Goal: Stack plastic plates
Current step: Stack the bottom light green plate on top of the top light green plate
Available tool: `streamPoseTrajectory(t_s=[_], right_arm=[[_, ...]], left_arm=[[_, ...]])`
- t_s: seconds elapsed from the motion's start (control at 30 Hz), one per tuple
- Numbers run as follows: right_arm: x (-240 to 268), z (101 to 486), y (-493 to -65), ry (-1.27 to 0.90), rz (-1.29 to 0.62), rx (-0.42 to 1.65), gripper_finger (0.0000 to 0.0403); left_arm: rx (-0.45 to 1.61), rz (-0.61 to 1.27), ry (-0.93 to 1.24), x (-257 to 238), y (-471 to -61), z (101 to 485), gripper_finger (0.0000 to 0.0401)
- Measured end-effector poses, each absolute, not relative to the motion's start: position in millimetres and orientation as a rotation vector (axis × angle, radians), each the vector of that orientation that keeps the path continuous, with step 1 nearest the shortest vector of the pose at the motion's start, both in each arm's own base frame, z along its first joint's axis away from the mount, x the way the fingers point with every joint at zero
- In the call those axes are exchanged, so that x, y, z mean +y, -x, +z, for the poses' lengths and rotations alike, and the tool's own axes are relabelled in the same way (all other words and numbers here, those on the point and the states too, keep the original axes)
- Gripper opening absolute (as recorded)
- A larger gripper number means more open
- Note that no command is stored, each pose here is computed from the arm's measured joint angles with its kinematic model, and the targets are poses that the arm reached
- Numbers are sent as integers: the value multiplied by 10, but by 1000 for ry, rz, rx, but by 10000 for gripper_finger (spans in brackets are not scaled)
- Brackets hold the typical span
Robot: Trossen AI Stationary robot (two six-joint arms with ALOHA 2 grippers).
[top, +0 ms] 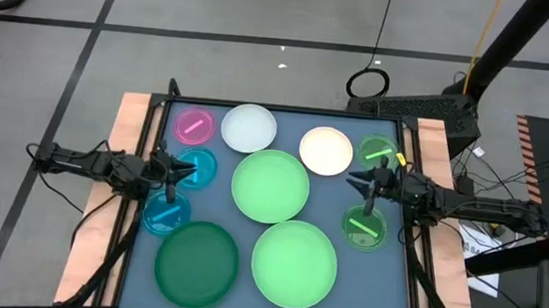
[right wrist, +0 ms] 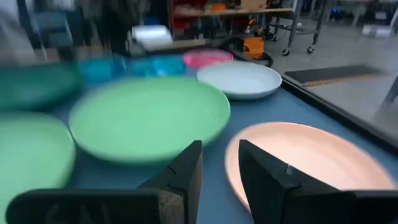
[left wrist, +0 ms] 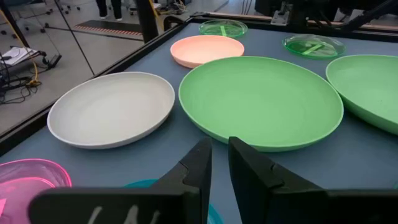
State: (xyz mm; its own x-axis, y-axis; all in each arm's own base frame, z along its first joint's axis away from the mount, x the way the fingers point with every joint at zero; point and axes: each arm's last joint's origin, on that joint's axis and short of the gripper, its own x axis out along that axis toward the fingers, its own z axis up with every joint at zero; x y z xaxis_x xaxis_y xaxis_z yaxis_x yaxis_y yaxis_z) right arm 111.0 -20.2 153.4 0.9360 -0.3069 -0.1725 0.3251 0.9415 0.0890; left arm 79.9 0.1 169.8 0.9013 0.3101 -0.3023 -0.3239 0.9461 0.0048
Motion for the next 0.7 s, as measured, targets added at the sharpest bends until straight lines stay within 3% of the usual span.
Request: streamPoseTrajectory(t_s=[0.2, 0.4, 0.7], right_arm=[[-203, 1553, -1111, -354, -344, 113, 98], [-211, 1616, -1117, -370, -360, 44, 98], [-212, 1672, -1121, -320, -349, -3, 98]], left_arm=[[259, 319, 16, -1, -815, 1749, 63], [51, 322, 308, -6, -848, 1912, 63], [-145, 291, 324, -6, -848, 2114, 63]])
